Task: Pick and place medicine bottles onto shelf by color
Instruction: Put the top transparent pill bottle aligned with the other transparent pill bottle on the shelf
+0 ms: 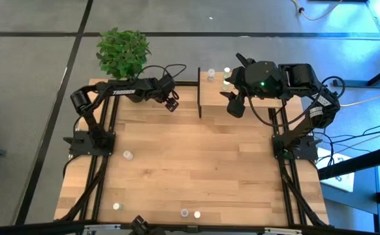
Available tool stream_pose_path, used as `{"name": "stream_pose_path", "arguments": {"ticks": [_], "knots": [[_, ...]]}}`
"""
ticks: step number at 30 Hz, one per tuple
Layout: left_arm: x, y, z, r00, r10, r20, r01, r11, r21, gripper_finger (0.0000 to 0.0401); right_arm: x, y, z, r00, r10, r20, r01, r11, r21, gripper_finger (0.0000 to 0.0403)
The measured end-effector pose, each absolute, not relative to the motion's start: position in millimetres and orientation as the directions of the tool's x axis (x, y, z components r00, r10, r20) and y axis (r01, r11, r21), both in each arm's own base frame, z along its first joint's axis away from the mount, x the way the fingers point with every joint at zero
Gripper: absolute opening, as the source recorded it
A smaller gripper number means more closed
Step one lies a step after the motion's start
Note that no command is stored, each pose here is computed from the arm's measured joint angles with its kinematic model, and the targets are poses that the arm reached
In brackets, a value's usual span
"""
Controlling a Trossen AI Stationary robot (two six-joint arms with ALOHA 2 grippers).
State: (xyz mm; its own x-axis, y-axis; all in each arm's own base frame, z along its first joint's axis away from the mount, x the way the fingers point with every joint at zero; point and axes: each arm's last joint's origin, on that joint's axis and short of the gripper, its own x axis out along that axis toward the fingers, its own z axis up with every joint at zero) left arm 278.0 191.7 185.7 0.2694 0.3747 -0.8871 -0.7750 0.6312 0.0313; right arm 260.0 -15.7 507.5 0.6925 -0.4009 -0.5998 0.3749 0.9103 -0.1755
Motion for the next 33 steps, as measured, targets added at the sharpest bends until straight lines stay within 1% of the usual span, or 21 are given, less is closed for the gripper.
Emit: {"name": "stream_pose_path", "arguments": {"ticks": [8, 16, 24, 28, 33], "knots": [[278, 192, 185, 0.277, 0.366, -0.888, -0.772, 0.635, 0.021, 0.0261, 260, -16, 507, 0.692, -0.401, -0.6, 0.375, 0.91, -0.176, 0.0236], [282, 194, 166, 0.247, 0.32, -0.915, -0.765, 0.643, 0.019, 0.0259, 260, -16, 507, 0.692, -0.401, -0.6, 0.39, 0.907, -0.156, 0.0236], [285, 196, 167, 0.258, 0.349, -0.901, -0.769, 0.639, 0.027, 0.0259, 260, -16, 507, 0.691, -0.401, -0.602, 0.391, 0.907, -0.156, 0.0236], [287, 193, 167, 0.26, 0.349, -0.901, -0.745, 0.665, 0.043, 0.0259, 260, -16, 507, 0.691, -0.401, -0.602, 0.391, 0.907, -0.156, 0.0236], [291, 187, 167, 0.232, 0.4, -0.887, -0.718, 0.686, 0.122, 0.0252, 260, -16, 507, 0.691, -0.402, -0.601, 0.391, 0.907, -0.157, 0.0236]]}}
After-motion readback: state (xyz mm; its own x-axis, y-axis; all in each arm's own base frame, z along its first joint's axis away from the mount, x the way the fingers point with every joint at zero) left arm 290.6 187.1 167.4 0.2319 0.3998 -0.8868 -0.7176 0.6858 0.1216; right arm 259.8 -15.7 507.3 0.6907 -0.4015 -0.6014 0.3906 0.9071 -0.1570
